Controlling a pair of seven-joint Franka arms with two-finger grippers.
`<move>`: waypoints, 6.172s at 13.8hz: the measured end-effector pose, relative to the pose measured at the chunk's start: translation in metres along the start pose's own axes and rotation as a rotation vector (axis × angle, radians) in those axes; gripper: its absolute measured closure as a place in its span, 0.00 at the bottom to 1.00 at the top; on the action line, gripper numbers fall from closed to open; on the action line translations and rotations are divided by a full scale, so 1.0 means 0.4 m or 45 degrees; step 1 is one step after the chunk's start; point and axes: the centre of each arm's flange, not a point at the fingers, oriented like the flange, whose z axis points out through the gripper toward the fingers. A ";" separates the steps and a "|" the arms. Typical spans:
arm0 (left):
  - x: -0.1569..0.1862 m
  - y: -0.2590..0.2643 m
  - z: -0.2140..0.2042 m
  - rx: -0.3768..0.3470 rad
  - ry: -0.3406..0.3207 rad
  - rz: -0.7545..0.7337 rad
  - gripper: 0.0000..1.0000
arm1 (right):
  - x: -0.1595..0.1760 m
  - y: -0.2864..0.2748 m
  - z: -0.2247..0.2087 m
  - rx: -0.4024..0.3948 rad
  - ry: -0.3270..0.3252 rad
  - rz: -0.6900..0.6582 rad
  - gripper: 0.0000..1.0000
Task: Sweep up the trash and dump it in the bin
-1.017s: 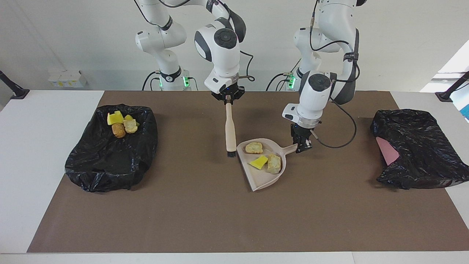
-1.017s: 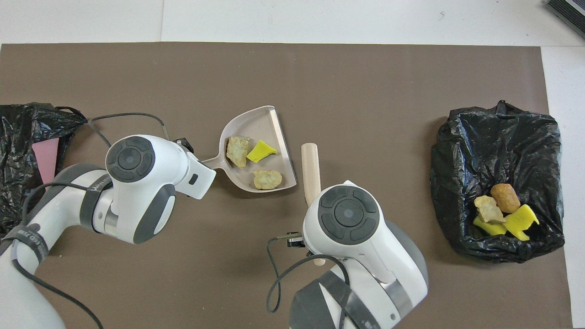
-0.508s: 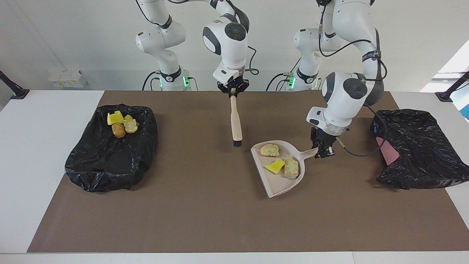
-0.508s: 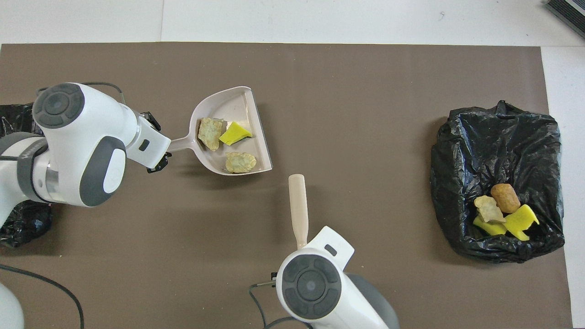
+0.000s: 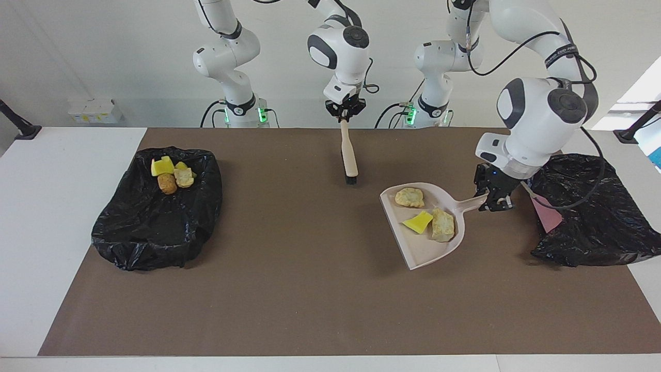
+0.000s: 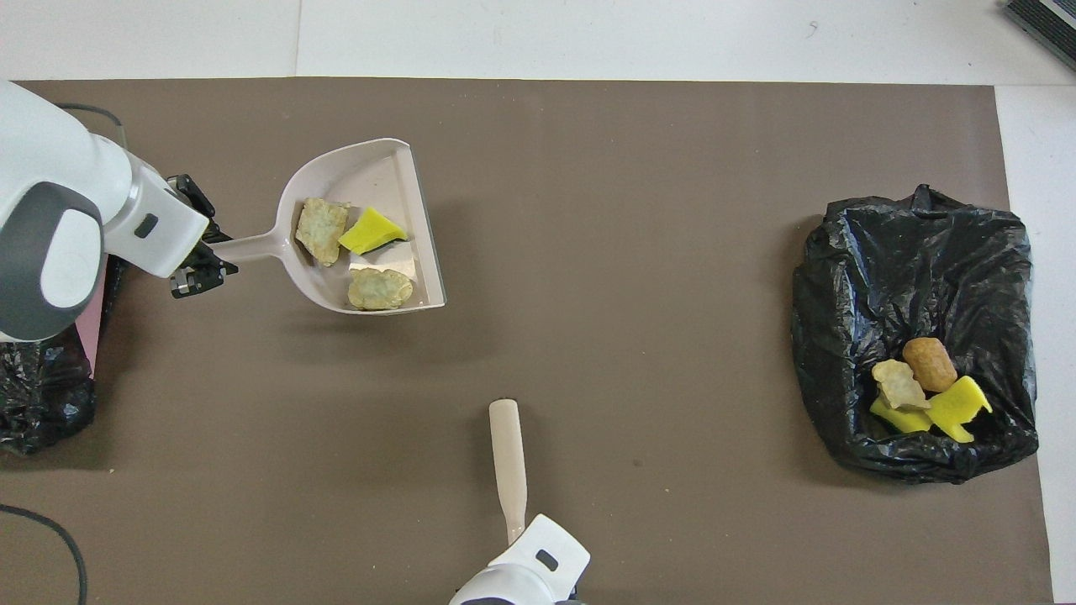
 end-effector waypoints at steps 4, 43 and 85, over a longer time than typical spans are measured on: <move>-0.149 -0.030 -0.058 -0.005 0.002 0.018 0.68 | -0.067 -0.025 0.068 0.028 -0.023 0.061 0.74; -0.882 -0.067 -0.292 0.194 -1.161 0.279 0.68 | 0.574 0.876 -0.675 0.095 0.371 0.394 0.00; 0.798 0.420 0.374 0.002 0.089 -1.601 0.57 | 0.518 1.027 -0.746 0.039 0.323 0.262 0.00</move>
